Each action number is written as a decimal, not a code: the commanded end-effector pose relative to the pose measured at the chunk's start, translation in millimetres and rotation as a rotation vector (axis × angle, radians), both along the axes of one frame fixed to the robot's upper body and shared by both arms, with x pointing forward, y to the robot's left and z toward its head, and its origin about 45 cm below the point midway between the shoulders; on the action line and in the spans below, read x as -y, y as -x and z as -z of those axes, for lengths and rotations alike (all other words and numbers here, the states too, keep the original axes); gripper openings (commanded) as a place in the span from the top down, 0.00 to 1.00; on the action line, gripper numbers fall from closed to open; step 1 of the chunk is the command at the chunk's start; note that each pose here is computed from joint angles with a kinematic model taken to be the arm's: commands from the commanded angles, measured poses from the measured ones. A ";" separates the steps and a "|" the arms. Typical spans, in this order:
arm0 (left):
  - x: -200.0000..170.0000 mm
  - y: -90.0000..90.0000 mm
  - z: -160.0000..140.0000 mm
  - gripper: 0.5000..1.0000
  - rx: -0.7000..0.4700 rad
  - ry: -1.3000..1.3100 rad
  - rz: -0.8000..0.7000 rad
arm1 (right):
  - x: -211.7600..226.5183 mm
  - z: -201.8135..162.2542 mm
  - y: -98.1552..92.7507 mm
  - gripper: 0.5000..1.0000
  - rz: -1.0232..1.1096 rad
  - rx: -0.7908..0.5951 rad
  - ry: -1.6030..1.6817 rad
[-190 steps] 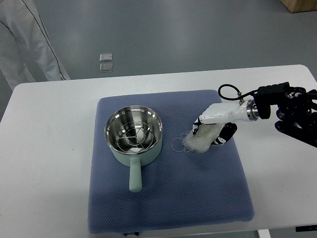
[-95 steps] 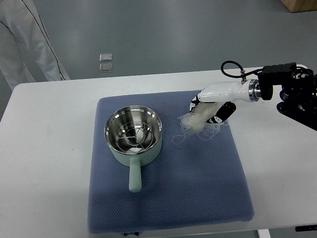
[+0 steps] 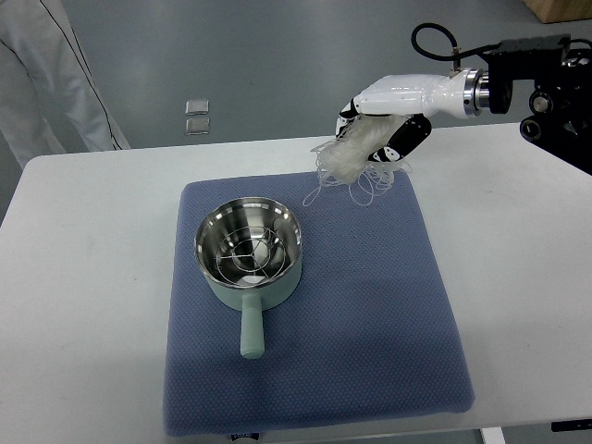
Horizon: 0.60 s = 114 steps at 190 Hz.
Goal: Put vermicelli into pot with right hand
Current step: 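Lift the vermicelli with the right hand off the mat, then carry the vermicelli over the steel pot and lower it in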
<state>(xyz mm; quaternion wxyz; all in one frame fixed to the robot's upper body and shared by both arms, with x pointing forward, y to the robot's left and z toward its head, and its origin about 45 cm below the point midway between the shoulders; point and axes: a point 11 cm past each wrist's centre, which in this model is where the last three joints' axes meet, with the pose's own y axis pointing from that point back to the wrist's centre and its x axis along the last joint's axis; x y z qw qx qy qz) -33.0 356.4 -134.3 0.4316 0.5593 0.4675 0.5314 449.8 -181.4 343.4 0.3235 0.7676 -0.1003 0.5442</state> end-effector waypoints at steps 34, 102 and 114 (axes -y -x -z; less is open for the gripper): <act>0.0 -0.1 0.0 0.00 0.000 0.000 0.000 | -66.5 -21.7 9.2 1.00 -0.127 -0.003 -0.072; -0.5 -0.1 -0.1 0.00 0.000 -0.002 0.000 | -134.8 13.3 39.0 1.00 -0.259 -0.092 -0.131; 0.0 -0.1 0.0 0.00 0.000 0.000 0.000 | -139.5 22.8 41.5 1.00 -0.261 -0.110 -0.135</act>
